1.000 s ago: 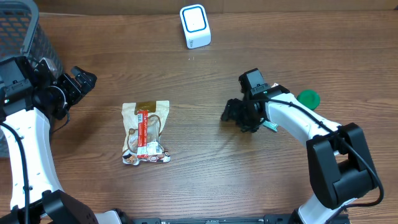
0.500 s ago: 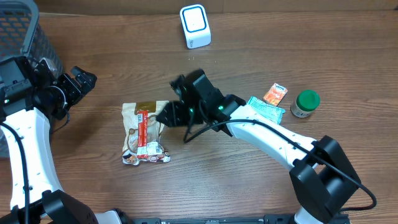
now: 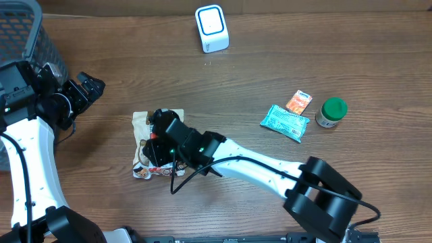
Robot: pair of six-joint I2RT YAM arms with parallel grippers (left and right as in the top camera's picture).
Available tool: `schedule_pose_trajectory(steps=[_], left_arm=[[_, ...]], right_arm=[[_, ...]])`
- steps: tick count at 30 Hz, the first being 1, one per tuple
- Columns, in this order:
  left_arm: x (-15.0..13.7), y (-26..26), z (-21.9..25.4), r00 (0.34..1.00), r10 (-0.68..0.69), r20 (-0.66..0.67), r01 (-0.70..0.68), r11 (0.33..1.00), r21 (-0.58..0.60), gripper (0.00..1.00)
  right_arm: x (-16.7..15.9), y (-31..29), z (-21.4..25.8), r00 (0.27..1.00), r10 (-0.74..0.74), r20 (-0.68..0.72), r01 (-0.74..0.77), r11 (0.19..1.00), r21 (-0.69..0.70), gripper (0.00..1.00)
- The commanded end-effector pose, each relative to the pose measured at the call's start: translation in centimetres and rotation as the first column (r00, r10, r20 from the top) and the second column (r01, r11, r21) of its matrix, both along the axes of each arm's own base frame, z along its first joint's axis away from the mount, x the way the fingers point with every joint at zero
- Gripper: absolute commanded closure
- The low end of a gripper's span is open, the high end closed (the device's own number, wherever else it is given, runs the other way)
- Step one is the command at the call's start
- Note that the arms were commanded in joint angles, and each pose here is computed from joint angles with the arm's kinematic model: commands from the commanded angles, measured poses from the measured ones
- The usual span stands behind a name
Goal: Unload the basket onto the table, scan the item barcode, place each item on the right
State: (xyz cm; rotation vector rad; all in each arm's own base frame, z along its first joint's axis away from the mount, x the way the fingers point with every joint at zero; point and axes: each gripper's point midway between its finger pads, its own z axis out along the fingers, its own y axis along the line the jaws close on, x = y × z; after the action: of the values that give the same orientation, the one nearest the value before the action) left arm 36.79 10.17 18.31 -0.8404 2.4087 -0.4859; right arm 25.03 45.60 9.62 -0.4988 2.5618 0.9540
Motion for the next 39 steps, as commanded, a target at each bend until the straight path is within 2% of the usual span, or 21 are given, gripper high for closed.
schedule_pose_trajectory(steps=[1, 7, 15, 17, 21, 26, 34, 39], left_arm=[[0.0, 0.1, 0.8, 1.000, 0.005, 0.020, -0.005, 1.000, 0.007, 0.00], [0.0, 0.1, 0.8, 1.000, 0.005, 0.020, -0.005, 1.000, 0.007, 0.00], [0.0, 0.1, 0.8, 1.000, 0.005, 0.020, -0.005, 1.000, 0.007, 0.00], [0.0, 0.1, 0.8, 1.000, 0.005, 0.020, -0.005, 1.000, 0.007, 0.01], [0.0, 0.1, 0.8, 1.000, 0.005, 0.020, -0.005, 1.000, 0.007, 0.01], [0.0, 0.1, 0.8, 1.000, 0.005, 0.020, -0.005, 1.000, 0.007, 0.01], [0.0, 0.1, 0.8, 1.000, 0.005, 0.020, -0.005, 1.000, 0.007, 0.01], [0.0, 0.1, 0.8, 1.000, 0.005, 0.020, -0.005, 1.000, 0.007, 0.01]], right_arm=[[1.8, -0.6, -1.3, 0.997, -0.068, 0.042, 0.069, 0.997, -0.040, 0.60], [1.6, -0.7, -3.8, 0.996, -0.086, 0.000, 0.086, 0.993, -0.078, 0.55], [0.3, 0.0, -6.7, 0.997, -0.048, -0.052, 0.043, 0.994, -0.096, 0.56], [0.0, 0.1, -7.1, 0.997, -0.043, -0.056, 0.037, 0.994, -0.104, 0.61], [0.0, 0.1, -7.1, 0.997, -0.043, -0.056, 0.037, 0.994, -0.103, 0.79], [0.5, 0.2, -6.1, 0.998, -0.045, -0.049, 0.041, 0.996, -0.080, 0.96], [2.0, -0.9, 1.3, 0.992, 0.043, 0.122, -0.040, 0.999, -0.026, 0.96], [2.3, -3.3, 2.1, 0.992, 0.044, 0.117, -0.035, 0.996, -0.080, 0.96]])
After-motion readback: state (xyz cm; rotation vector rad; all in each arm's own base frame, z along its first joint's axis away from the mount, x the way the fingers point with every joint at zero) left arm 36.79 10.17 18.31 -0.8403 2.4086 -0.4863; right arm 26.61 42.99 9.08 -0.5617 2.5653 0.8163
